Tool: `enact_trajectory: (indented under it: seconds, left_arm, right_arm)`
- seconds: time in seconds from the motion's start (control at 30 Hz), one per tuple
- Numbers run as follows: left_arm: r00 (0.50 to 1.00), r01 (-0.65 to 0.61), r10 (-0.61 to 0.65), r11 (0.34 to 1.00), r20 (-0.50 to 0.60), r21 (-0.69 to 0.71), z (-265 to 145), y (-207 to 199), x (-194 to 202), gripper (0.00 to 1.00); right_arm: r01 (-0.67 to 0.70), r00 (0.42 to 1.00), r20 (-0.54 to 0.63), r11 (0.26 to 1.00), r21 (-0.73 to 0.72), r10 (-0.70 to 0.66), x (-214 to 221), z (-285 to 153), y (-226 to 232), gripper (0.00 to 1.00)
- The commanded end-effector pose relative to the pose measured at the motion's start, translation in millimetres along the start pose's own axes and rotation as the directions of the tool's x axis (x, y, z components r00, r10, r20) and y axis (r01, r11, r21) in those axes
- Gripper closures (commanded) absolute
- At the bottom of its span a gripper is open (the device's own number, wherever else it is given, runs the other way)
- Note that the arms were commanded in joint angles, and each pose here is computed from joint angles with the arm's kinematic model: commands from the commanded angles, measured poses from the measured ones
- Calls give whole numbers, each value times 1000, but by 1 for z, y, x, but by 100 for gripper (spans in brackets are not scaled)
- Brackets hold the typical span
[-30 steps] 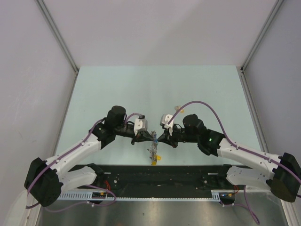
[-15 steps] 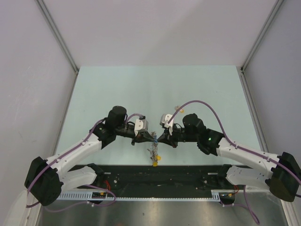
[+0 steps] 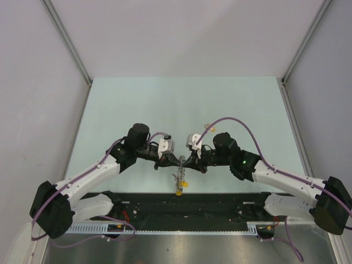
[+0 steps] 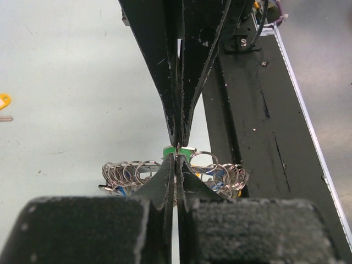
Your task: Put the keys on the keyring
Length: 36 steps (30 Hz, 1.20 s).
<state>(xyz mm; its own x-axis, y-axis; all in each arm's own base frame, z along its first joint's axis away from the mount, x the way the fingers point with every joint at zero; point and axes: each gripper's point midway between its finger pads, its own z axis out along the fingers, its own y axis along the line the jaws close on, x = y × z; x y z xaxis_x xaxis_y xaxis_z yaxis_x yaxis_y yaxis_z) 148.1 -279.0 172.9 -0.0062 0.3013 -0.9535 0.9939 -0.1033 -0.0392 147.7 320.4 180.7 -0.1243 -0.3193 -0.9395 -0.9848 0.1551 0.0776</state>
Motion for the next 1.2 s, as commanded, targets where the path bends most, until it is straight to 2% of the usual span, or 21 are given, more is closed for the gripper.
enact_trajectory:
  seconds: [0.0,0.23,0.57,0.6,0.83,1.17]
  left_arm:
    - [995,-76,74,997,72,30,2,-2,-33,100]
    - [997,43,-36,994,68,-99,-3,15,-38,100]
    - [974,218,-192,940,121,-263,-17,21,-30,100]
    - [974,203,-166,939,151,-278,-20,22,-39,100]
    - [952,258,-188,918,243,-301,-26,19,-45,100]
    - [898,323,-184,893,401,-313,-35,16,-57,100]
  right_arm:
    - [96,989,116,995,-5,-95,-38,2,2,100]
    - [148,985,71,982,117,-157,-35,-5,-6,100]
    - [187,978,50,961,201,-201,-34,-7,-8,100]
    - [190,977,58,960,207,-206,-36,-8,-8,100]
    - [194,975,63,955,226,-213,-36,-8,-7,100]
    - [192,976,68,966,173,-206,-32,1,3,100]
